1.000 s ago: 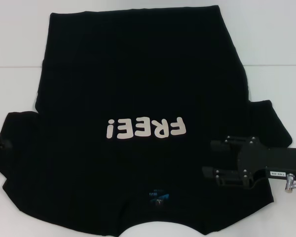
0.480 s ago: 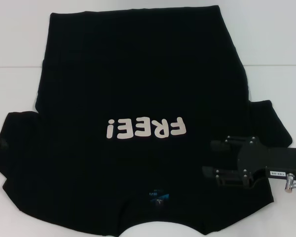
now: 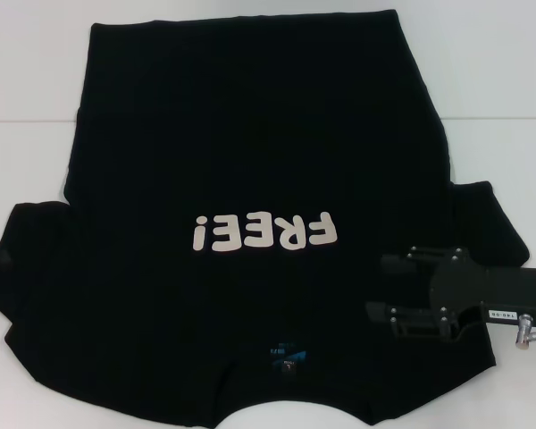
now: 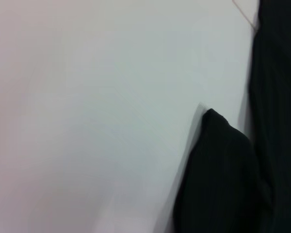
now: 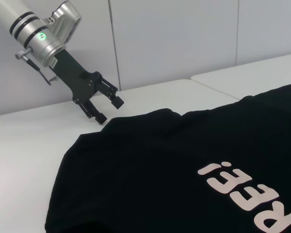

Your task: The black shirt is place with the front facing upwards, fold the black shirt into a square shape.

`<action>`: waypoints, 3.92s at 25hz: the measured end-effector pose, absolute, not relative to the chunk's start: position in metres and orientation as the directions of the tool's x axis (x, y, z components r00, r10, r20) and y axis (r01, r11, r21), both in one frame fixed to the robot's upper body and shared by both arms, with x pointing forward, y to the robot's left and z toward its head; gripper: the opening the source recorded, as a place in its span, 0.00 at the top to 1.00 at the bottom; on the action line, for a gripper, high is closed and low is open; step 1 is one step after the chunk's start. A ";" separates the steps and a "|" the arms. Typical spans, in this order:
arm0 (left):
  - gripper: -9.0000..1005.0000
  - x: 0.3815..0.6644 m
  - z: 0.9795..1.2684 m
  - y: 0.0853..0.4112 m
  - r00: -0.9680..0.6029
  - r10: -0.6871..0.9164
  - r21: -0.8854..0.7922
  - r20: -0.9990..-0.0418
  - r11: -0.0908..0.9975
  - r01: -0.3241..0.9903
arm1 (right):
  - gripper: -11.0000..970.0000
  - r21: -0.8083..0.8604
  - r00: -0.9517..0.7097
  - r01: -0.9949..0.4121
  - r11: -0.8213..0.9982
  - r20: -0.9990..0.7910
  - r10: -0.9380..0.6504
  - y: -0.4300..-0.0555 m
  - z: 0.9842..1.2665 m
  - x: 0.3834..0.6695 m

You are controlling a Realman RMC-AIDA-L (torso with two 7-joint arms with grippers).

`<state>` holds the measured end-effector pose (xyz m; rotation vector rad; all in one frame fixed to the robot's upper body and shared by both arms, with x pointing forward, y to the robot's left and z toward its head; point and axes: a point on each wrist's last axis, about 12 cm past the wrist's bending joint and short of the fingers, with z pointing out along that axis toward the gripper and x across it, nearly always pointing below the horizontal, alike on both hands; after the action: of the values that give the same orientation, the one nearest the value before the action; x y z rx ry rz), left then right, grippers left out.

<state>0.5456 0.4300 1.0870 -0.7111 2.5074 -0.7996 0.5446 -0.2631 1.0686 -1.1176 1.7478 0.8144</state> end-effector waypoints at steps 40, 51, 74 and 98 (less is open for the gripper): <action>0.10 0.570 1.088 0.407 -0.811 -0.525 -0.611 -0.256 0.739 -0.285 | 0.21 0.063 -0.199 -0.927 0.370 -0.917 -0.344 -0.260 1.070 0.546; 0.10 0.572 1.089 0.403 -0.837 -0.471 -0.590 -0.278 0.772 -0.238 | 0.21 0.065 -0.202 -0.926 0.373 -0.918 -0.343 -0.259 1.070 0.547; 0.83 0.575 1.088 0.400 -0.851 -0.435 -0.556 -0.296 0.802 -0.217 | 0.21 0.059 -0.196 -0.926 0.372 -0.919 -0.343 -0.259 1.071 0.548; 0.96 0.583 1.132 0.439 -0.796 -0.437 -0.506 -0.419 0.840 -0.195 | 0.21 0.077 -0.209 -0.917 0.391 -0.928 -0.307 -0.259 1.071 0.549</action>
<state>0.5833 0.4389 1.1324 -0.4626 2.4816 -0.6056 0.5485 -0.2590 1.0707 -1.0785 1.7305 0.8326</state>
